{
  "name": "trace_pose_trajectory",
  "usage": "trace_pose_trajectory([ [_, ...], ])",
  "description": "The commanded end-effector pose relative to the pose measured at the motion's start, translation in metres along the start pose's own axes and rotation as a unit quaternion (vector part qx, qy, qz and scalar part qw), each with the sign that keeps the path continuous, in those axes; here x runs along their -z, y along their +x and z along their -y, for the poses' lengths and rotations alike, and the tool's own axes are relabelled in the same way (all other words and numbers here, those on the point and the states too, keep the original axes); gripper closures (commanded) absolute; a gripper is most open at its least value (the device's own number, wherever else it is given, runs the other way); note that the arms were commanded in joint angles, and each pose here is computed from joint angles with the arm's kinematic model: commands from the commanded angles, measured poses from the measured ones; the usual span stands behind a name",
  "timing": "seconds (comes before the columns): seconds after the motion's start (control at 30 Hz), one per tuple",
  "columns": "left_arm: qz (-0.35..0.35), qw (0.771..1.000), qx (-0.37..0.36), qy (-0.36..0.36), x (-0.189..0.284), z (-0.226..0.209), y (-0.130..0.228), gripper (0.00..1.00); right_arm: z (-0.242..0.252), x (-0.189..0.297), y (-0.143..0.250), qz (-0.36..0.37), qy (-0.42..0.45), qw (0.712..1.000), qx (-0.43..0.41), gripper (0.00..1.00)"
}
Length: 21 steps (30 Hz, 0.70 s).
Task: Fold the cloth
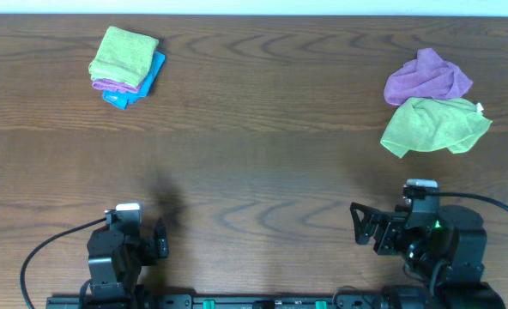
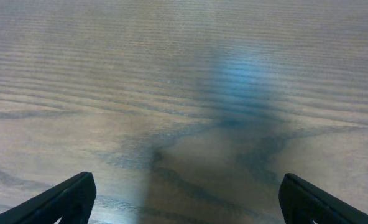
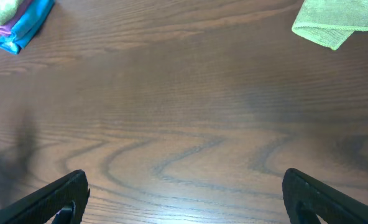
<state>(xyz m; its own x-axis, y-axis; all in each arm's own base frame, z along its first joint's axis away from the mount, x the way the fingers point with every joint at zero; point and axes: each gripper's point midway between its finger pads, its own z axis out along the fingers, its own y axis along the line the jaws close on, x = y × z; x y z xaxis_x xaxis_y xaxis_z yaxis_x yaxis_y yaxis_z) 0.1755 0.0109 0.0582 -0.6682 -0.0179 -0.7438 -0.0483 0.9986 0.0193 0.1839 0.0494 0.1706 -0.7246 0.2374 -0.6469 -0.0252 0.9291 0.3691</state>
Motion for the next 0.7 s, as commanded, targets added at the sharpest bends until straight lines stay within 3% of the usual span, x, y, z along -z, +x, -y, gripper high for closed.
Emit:
trace_pose_trajectory([
  [0.0,-0.016,1.000,0.016,-0.012,-0.005,-0.004,0.011,0.05,0.000,0.000,0.000,0.001,-0.002,1.000,-0.008,0.01],
  [0.67,-0.016,1.000,0.016,-0.012,-0.005,-0.004,0.011,0.05,0.013,0.003,0.000,0.011,0.036,0.999,0.009,0.01],
])
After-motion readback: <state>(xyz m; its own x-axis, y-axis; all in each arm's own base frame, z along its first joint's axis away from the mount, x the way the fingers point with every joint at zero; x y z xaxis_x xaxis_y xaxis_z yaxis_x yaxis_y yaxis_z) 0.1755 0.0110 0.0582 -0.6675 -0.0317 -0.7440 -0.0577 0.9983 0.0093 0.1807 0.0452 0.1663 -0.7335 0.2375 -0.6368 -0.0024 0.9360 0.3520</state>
